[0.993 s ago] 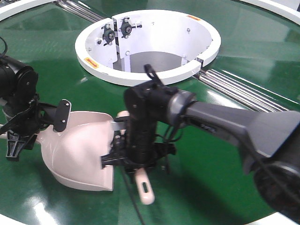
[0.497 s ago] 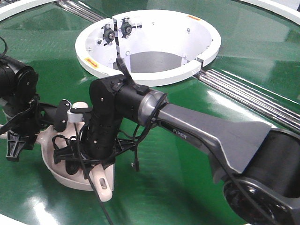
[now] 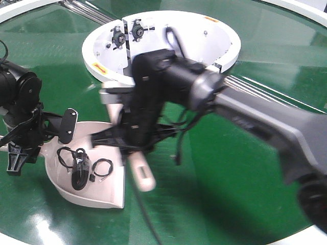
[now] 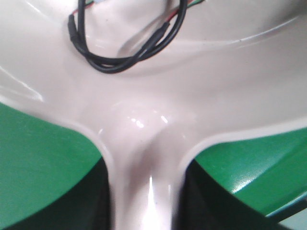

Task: Clean and inspect green conveyor with broom and dustpan
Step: 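Sweep the black cable into the dustpan with the right-held brush, then move the brush back away from the dustpan with the right gripper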

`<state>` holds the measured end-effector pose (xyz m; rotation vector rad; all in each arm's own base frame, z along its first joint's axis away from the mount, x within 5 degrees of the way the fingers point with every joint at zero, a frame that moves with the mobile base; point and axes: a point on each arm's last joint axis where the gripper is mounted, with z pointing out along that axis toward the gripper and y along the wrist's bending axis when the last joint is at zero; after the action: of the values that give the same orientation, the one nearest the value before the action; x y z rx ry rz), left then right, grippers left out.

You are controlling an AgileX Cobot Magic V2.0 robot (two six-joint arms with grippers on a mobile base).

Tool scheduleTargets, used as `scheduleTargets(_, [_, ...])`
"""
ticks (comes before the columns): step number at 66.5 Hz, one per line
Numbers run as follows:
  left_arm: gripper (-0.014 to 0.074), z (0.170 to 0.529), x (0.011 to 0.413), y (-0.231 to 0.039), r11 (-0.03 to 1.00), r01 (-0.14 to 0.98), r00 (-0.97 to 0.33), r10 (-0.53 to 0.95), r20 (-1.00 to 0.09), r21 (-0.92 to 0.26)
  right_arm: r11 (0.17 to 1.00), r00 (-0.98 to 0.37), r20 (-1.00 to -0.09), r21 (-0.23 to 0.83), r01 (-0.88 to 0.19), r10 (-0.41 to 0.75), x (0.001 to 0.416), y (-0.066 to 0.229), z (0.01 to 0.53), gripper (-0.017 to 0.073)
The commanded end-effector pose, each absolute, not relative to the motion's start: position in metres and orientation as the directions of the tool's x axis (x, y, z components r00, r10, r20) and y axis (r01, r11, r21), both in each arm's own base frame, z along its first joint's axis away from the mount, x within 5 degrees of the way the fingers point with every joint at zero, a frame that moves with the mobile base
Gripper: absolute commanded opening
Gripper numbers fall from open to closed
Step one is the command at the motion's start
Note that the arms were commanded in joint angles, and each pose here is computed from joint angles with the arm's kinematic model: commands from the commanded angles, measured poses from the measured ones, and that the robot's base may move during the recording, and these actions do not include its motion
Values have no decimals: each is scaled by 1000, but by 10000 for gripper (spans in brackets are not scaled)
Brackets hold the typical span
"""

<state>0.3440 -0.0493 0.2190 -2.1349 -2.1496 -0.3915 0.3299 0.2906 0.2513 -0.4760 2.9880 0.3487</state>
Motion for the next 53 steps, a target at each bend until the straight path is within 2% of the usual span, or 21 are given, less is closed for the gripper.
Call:
scheduleTargets(1, [-6,238,342,-53,-31,987,-7,973,230,160,943,-950,-147,148,-297,-276,326,249,281,-1])
scheduleTargets(18, [-6,238,342,-53,-31,987,-7,973,230,159,974,-968,-111,-20,-226,-227,320,164,277,-1])
scheduleTargets(36, [-6,238,342,-53,-31,987,-7,973,230,159,985,-977,-126,-11,-170,-170,308,89,281,-1])
scheduleTargets(45, [-6,238,342,-53,-31,986,-7,973,229,163,990,-979,-149,1,-142,-140,304,70,286,-1])
scheduleTargets(53, [-6,238,342,-53,-31,986,-7,973,229,162,985,-970,-171,-10,-173,-172,301,66,293,-1])
